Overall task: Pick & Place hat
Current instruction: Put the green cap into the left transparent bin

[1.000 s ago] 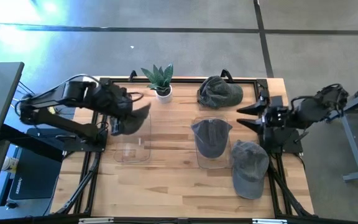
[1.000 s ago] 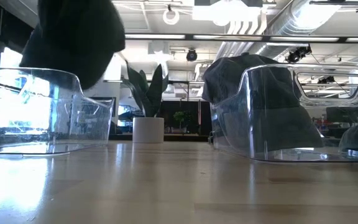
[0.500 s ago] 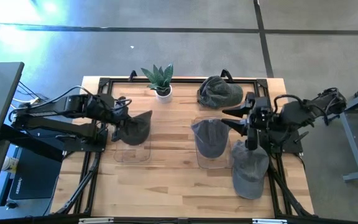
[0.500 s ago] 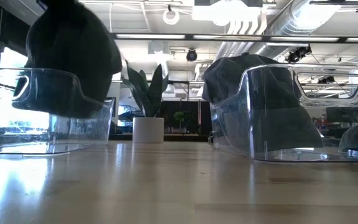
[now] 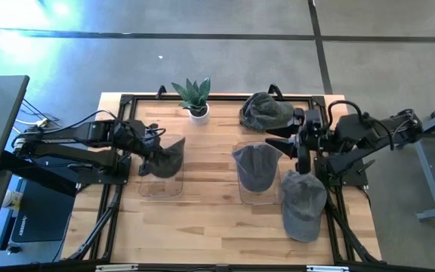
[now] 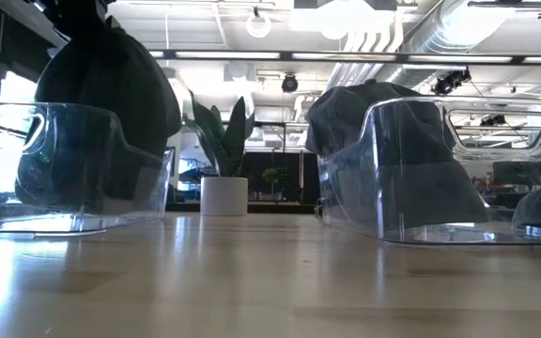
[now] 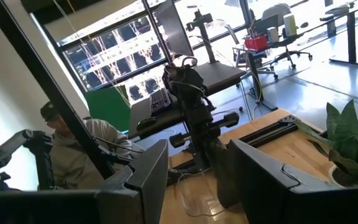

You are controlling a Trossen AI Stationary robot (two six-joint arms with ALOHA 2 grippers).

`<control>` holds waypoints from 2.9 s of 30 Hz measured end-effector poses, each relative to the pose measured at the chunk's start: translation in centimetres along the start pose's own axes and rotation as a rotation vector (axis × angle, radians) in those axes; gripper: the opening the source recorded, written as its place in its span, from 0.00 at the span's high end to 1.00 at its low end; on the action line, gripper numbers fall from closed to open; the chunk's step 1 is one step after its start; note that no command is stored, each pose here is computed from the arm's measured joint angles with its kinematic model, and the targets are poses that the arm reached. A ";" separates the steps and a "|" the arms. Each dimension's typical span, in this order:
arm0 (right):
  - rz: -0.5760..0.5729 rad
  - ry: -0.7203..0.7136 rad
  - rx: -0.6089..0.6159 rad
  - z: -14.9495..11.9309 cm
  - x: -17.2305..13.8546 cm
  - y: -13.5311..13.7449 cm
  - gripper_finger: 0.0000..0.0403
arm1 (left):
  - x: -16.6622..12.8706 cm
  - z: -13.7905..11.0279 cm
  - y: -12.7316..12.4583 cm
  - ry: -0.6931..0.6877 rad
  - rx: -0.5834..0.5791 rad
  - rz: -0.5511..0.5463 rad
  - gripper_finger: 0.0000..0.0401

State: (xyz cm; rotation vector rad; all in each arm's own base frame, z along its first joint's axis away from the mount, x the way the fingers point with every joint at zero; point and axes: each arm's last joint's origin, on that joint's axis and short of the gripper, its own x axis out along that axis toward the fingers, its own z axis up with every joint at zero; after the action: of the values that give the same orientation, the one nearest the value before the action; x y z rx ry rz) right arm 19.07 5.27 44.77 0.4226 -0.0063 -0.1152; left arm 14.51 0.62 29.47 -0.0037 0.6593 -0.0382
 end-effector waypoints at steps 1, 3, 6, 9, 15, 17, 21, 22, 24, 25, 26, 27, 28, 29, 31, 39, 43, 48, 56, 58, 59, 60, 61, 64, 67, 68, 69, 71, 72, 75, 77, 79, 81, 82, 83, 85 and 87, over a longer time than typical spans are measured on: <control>0.003 0.002 0.007 0.0 0.0 -0.1 0.59 | 0.1 0.0 0.0 -0.005 0.012 -0.009 1.00; 0.010 0.005 0.016 0.1 0.1 -0.2 0.59 | 0.3 -0.2 0.0 0.001 0.028 -0.015 1.00; 0.013 0.006 0.019 0.1 0.1 -0.2 0.59 | 0.6 -0.6 0.0 0.015 0.036 -0.016 1.00; 0.013 0.007 0.031 0.1 0.1 -0.2 0.59 | 0.8 -0.8 0.0 0.018 0.038 -0.024 1.00; 0.013 0.007 0.069 0.1 0.1 -0.2 0.59 | 1.2 -1.2 0.0 0.025 0.091 -0.031 1.00; 0.014 0.007 0.078 0.1 0.1 -0.2 0.59 | 1.4 -1.4 0.0 0.035 0.101 -0.010 1.00; 0.013 0.007 0.117 0.1 0.1 -0.2 0.60 | 1.7 -1.8 0.2 0.050 0.106 0.039 0.99; 0.013 0.008 0.125 0.1 0.1 -0.2 0.60 | 1.8 -1.9 0.2 0.047 0.106 0.050 0.99; 0.013 0.008 0.141 0.1 0.1 -0.2 0.59 | 2.0 -2.0 0.3 0.047 0.106 0.060 0.97; 0.013 0.008 0.146 0.1 0.1 -0.2 0.59 | 2.0 -2.1 0.4 0.050 0.102 0.064 0.96; 0.013 0.008 0.147 0.1 0.1 -0.2 0.60 | 2.0 -2.1 0.5 0.052 0.095 0.064 0.94; 0.013 0.008 0.147 0.1 0.1 -0.2 0.60 | 2.0 -2.1 0.7 0.051 0.084 0.059 0.92; 0.013 0.008 0.147 0.1 0.1 -0.2 0.60 | 2.0 -2.1 0.9 0.049 0.072 0.057 0.90; 0.013 0.008 0.146 0.1 0.2 -0.2 0.60 | 1.9 -2.1 1.2 0.046 0.057 0.052 0.88; 0.011 0.011 0.145 0.0 0.3 -0.2 0.60 | 1.8 -2.2 1.8 0.039 0.023 0.041 0.83; 0.037 0.062 0.156 -0.6 0.9 0.0 0.60 | 0.9 -2.7 4.5 -0.021 -0.139 -0.067 0.70; 0.047 0.101 0.171 -1.1 1.4 0.1 0.60 | 0.3 -2.8 5.5 -0.082 -0.192 -0.132 0.70; 0.063 0.146 0.163 -1.8 2.1 0.3 0.60 | -0.4 -2.9 6.3 -0.153 -0.300 -0.263 0.70; 0.070 0.177 0.150 -2.4 2.8 0.4 0.60 | -0.7 -2.9 6.2 -0.175 -0.400 -0.399 0.78; 0.070 0.177 0.150 -2.4 2.8 0.4 0.60 | -0.7 -3.0 6.1 -0.172 -0.405 -0.412 0.84; 0.070 0.176 0.149 -2.4 2.7 0.4 0.60 | -0.7 -3.0 6.1 -0.170 -0.406 -0.412 0.87; 0.070 0.176 0.149 -2.4 2.7 0.4 0.60 | -0.7 -3.0 6.1 -0.168 -0.408 -0.412 0.90; 0.070 0.177 0.149 -2.4 2.7 0.4 0.60 | -0.7 -3.0 6.1 -0.168 -0.407 -0.407 0.93; 0.071 0.177 0.147 -2.4 2.7 0.4 0.60 | -0.7 -2.9 6.3 -0.171 -0.401 -0.356 0.99; 0.072 0.176 0.138 -2.3 2.7 0.4 0.60 | -1.1 -2.3 6.5 -0.171 -0.415 -0.301 0.95; 0.072 0.176 0.132 -2.4 2.7 0.4 0.60 | -1.3 -1.9 6.5 -0.176 -0.409 -0.282 0.92; 0.072 0.176 0.129 -2.4 2.7 0.4 0.60 | -1.7 -1.5 6.5 -0.178 -0.405 -0.263 0.89; 0.072 0.176 0.128 -2.4 2.7 0.4 0.60 | -2.6 -0.7 6.4 -0.179 -0.401 -0.217 0.82; 0.073 0.176 0.128 -2.4 2.7 0.4 0.60 | -3.1 -0.4 6.4 -0.173 -0.401 -0.191 0.78; 0.082 0.181 0.121 -2.4 2.7 0.4 0.60 | -4.9 0.7 5.8 -0.139 -0.361 -0.147 0.69; 0.096 0.189 0.121 -2.4 2.7 0.5 0.60 | -6.4 1.3 5.1 -0.105 -0.328 -0.123 0.66; 0.106 0.193 0.105 -2.4 2.7 0.5 0.60 | -8.1 1.9 4.4 -0.058 -0.324 -0.080 0.65; 0.113 0.195 0.081 -2.4 2.7 0.5 0.60 | -9.4 2.5 4.0 -0.018 -0.346 -0.052 0.65; 0.114 0.194 0.067 -2.4 2.7 0.5 0.60 | -9.9 2.7 3.7 0.006 -0.370 -0.052 0.65; 0.115 0.193 0.051 -2.4 2.7 0.5 0.60 | -10.3 2.8 3.5 0.036 -0.403 -0.058 0.65; 0.112 0.187 0.014 -2.4 2.7 0.5 0.60 | -10.8 2.6 3.1 0.099 -0.480 -0.073 0.65; 0.115 0.185 -0.020 -2.4 2.7 0.5 0.60 | -11.0 2.1 2.7 0.175 -0.577 -0.091 0.65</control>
State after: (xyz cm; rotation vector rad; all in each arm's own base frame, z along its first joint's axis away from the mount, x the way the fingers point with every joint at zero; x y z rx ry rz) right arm 21.88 6.36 42.73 0.4109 0.1524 0.0370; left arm 7.19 3.67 37.78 -0.5914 0.8267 0.0662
